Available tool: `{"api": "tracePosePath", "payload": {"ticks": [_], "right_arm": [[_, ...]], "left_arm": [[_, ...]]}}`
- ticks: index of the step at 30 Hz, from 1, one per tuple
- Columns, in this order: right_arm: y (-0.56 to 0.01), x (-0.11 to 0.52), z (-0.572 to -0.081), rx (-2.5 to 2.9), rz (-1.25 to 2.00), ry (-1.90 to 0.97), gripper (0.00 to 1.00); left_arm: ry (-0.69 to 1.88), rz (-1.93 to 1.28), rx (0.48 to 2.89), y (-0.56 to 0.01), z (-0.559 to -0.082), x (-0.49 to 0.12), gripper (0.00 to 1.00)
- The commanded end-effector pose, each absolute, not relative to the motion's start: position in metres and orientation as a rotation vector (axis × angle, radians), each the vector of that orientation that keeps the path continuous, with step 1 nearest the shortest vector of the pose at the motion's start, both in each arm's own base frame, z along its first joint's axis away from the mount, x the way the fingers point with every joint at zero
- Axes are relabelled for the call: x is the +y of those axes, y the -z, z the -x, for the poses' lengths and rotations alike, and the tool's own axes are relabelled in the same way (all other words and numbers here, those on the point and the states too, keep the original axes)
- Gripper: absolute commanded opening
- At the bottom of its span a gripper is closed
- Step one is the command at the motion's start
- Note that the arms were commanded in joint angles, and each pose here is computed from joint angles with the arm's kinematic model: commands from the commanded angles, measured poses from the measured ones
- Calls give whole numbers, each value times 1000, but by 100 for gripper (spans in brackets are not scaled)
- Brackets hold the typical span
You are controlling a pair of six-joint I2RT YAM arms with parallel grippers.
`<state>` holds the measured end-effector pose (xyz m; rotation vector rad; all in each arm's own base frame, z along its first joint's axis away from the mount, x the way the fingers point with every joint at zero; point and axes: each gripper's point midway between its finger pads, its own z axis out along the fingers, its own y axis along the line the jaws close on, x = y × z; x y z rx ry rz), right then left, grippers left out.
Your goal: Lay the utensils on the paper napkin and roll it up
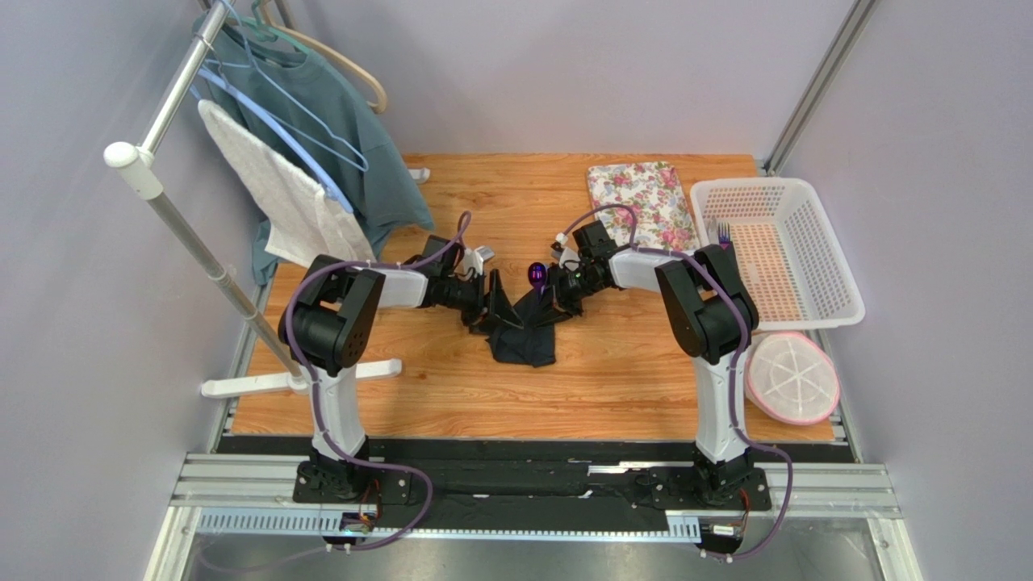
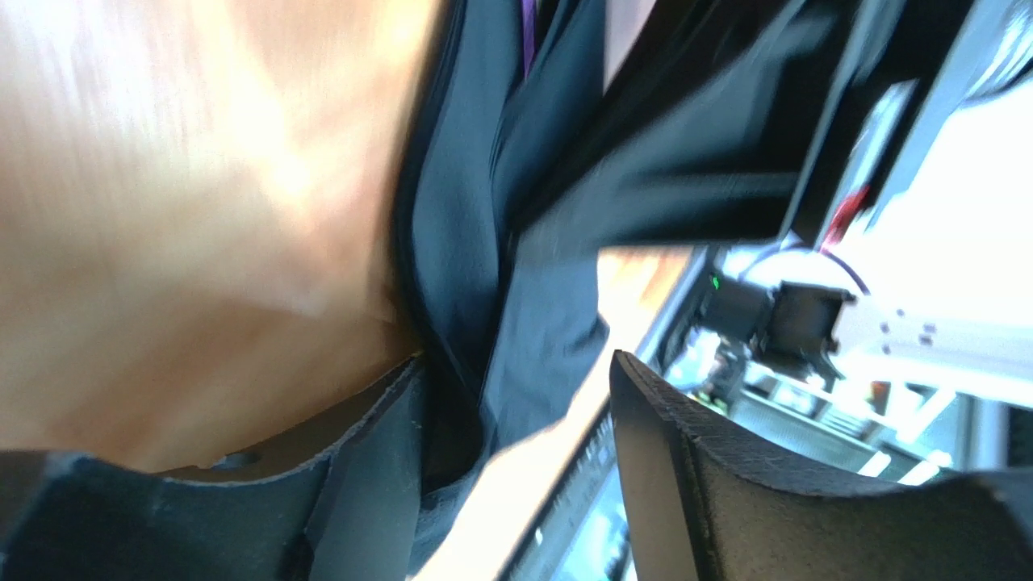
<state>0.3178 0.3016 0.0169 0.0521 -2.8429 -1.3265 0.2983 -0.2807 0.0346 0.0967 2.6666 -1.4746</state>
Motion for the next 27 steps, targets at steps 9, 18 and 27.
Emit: {"api": "tracePosePath", "payload": {"ticks": [9,18,27], "right_arm": [[40,276,-298,-2915,28,990,2],[40,276,-297,-2915,31,986,2],[40,276,-297,-2913,31,990,2]], "left_arm": [[1489,-35,2808,-13,-243,-257,70],[1549,40,2705,-21,-249,-262,76],[1431,62,2587,-34,-275,-259,65]]}}
